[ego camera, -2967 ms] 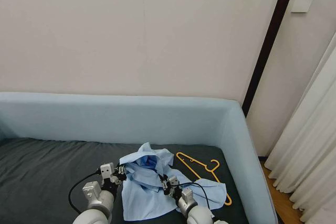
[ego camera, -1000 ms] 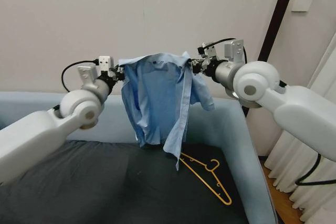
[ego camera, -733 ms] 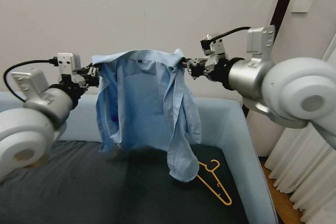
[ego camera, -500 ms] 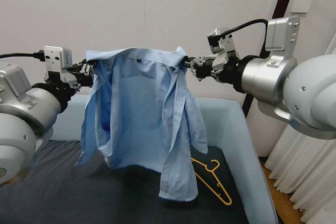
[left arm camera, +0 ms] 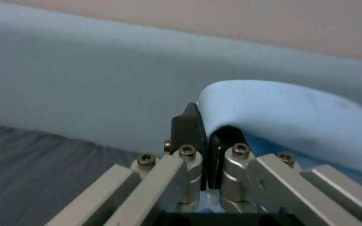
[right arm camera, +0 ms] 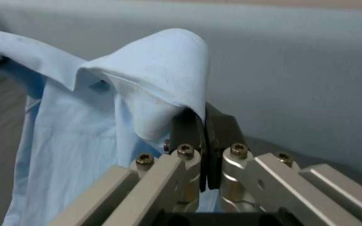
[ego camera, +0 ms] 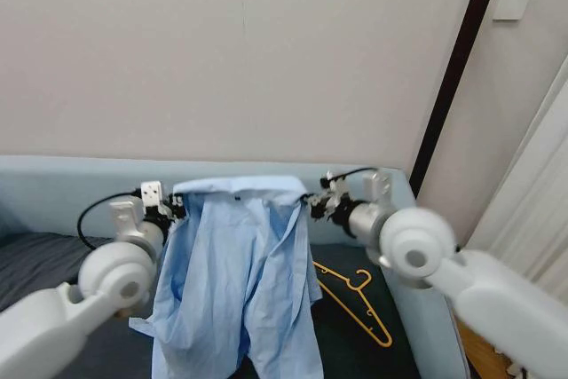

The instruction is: Pick up the clothes from the sofa and hang them on the clothes hanger.

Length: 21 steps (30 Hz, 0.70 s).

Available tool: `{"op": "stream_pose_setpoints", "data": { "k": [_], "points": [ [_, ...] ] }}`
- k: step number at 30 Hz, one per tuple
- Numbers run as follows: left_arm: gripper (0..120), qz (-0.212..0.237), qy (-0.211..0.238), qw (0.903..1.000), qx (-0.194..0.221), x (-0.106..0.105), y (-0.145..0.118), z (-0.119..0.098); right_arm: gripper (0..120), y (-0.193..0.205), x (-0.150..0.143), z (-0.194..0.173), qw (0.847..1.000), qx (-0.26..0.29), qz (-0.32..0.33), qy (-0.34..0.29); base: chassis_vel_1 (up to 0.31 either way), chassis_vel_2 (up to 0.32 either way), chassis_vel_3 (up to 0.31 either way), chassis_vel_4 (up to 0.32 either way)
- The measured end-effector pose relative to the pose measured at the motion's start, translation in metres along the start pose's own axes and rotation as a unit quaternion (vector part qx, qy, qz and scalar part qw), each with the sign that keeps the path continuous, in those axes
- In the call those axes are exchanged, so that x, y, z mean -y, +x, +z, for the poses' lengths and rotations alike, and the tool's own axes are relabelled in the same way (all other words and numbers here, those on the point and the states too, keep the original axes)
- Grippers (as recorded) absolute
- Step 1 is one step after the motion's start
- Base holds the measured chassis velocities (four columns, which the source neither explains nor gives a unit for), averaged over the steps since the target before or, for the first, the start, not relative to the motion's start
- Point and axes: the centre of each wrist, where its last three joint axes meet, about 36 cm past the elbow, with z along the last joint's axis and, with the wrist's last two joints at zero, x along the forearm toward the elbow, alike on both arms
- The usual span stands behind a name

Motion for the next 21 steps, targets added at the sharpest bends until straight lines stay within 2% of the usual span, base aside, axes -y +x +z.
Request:
{"op": "stream_pose_setpoints", "data": {
  "k": [2, 3, 6, 8, 9, 13, 15, 16, 17, 19, 21],
  "points": [
    [0, -0.022, -0.012, 0.9997, -0.003, 0.001, -0.028, 0.04, 0, -0.038, 0.001, 0.042, 1.0, -0.011, 0.019, -0.007, 0.0, 0.0, 0.0, 0.0],
    [0, -0.022, -0.012, 0.9997, -0.003, 0.001, -0.028, 0.04, 0, -0.038, 0.001, 0.042, 1.0, -0.011, 0.019, -0.007, 0.0, 0.0, 0.0, 0.0],
    [0, -0.039, -0.007, 0.9992, -0.003, 0.011, -0.056, 0.064, 0, -0.076, 0.0, 0.081, 0.999, -0.012, 0.025, -0.016, 0.0, 0.0, 0.0, 0.0],
    [0, -0.041, -0.005, 0.9991, 0.0, 0.015, -0.062, 0.067, 0, -0.083, 0.0, 0.088, 1.0, -0.008, 0.026, -0.015, 0.0, 0.0, 0.0, 0.0],
    [0, -0.041, -0.004, 0.9991, 0.003, 0.024, -0.072, 0.071, 0, -0.095, 0.002, 0.094, 1.0, -0.001, 0.029, -0.011, 0.0, 0.0, 0.0, 0.0],
    [0, -0.041, -0.012, 0.999, 0.014, 0.044, -0.095, 0.073, 0, -0.115, 0.018, 0.085, 0.999, 0.01, 0.049, 0.001, 0.0, 0.0, 0.0, 0.0],
    [0, -0.04, -0.011, 0.9991, 0.012, 0.066, -0.113, 0.077, 0, -0.125, 0.037, 0.071, 0.998, 0.015, 0.066, 0.009, 0.0, 0.0, 0.0, 0.0],
    [0, -0.04, -0.011, 0.9991, 0.012, 0.066, -0.113, 0.077, 0, -0.125, 0.037, 0.071, 0.998, 0.015, 0.066, 0.009, 0.0, 0.0, 0.0, 0.0],
    [0, -0.038, -0.012, 0.9992, 0.011, 0.076, -0.119, 0.079, 0, -0.126, 0.044, 0.07, 0.997, 0.015, 0.073, 0.01, 0.0, 0.0, 0.0, 0.0],
    [0, -0.024, -0.019, 0.9995, 0.005, 0.116, -0.136, 0.091, 0, -0.125, 0.066, 0.08, 0.995, 0.007, 0.098, 0.024, 0.0, 0.0, 0.0, 0.0],
    [0, -0.022, -0.02, 0.9996, 0.004, 0.121, -0.138, 0.093, 0, -0.124, 0.068, 0.082, 0.995, 0.006, 0.1, 0.026, 0.0, 0.0, 0.0, 0.0]
  ]
}}
